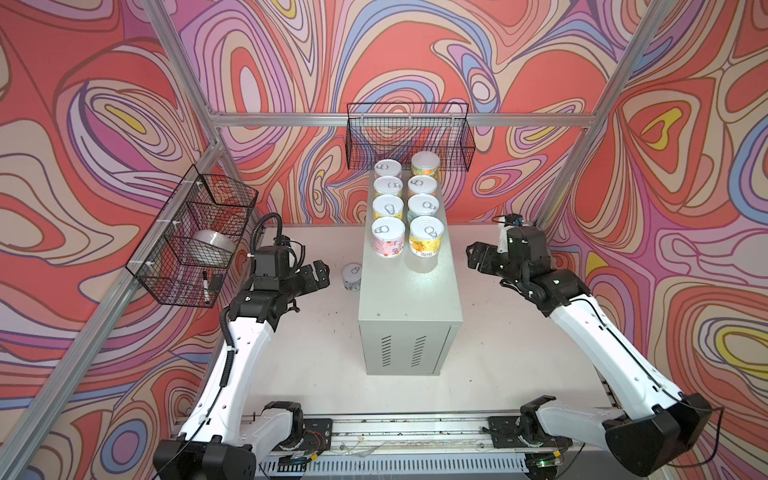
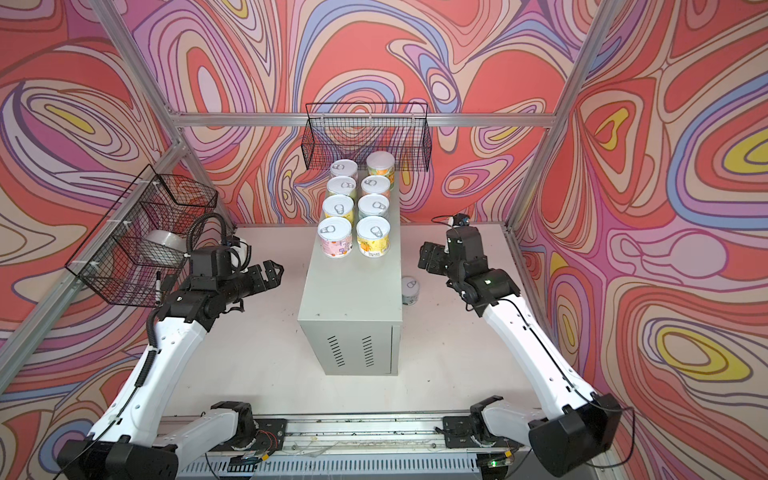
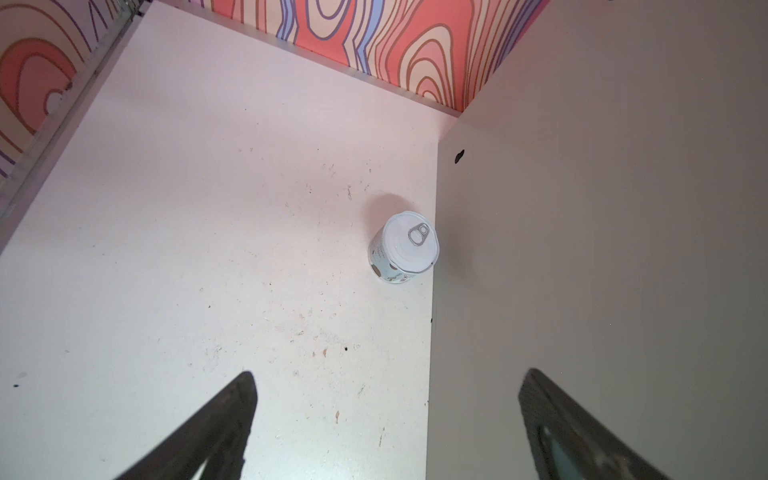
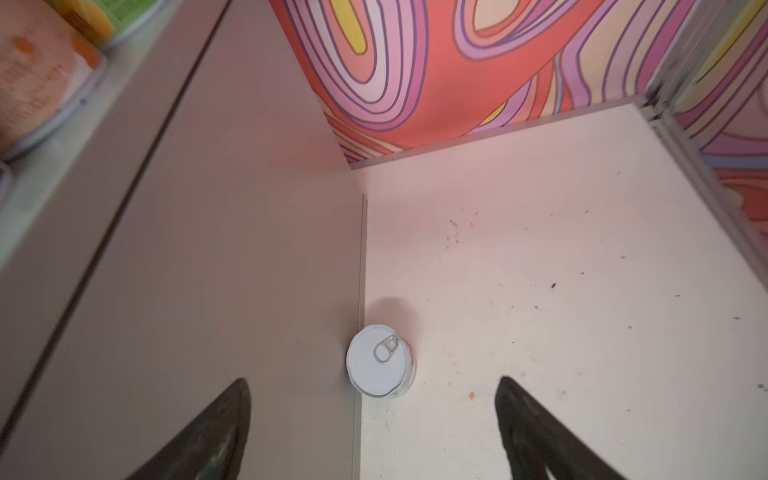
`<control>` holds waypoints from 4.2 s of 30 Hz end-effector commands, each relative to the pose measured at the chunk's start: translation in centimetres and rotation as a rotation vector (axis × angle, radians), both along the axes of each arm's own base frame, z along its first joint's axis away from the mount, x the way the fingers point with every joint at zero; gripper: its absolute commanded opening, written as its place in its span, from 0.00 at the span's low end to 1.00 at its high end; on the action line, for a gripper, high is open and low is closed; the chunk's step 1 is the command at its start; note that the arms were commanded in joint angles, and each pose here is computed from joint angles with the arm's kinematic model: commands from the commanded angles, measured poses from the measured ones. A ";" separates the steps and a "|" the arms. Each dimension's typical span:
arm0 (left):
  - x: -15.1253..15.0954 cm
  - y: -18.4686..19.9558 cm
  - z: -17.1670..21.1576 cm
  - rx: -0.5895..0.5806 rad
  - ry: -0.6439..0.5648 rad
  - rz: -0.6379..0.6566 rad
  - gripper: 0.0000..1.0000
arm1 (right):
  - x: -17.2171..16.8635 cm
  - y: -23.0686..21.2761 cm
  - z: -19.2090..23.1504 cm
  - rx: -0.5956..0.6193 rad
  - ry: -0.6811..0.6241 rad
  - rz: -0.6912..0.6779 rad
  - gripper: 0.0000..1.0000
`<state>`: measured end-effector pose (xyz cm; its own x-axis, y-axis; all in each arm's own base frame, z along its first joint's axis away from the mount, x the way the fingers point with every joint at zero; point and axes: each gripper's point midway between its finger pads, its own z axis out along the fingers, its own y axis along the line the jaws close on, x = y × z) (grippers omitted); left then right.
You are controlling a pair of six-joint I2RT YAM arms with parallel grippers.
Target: Place and organize the canned foods onto the counter
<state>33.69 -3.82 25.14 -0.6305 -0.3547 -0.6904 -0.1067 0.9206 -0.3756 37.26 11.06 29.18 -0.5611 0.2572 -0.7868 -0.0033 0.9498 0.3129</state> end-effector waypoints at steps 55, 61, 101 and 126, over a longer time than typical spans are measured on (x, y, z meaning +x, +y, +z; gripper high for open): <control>1.4 -0.5 -3.1 -0.133 -0.017 0.056 0.89 | 2.4 1.7 -23.3 0.049 0.452 -0.098 0.89; 1.4 -0.6 -2.9 -0.141 -0.025 0.052 0.89 | 0.5 -0.3 -22.2 -0.012 0.453 -0.152 0.89; 1.4 -4.9 -5.3 -0.139 0.007 -0.035 0.89 | 0.0 1.0 -23.8 -0.097 0.396 -0.129 0.93; 1.9 -5.6 -5.0 -0.142 -0.013 -0.054 0.88 | 0.7 0.5 -25.9 -0.141 0.402 -0.155 0.21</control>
<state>35.46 -9.38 19.67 -0.6563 -0.4044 -0.6370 -0.0514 0.8662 -0.4970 38.84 11.88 4.66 -0.7645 0.2803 -0.5805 0.2326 0.9598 0.1571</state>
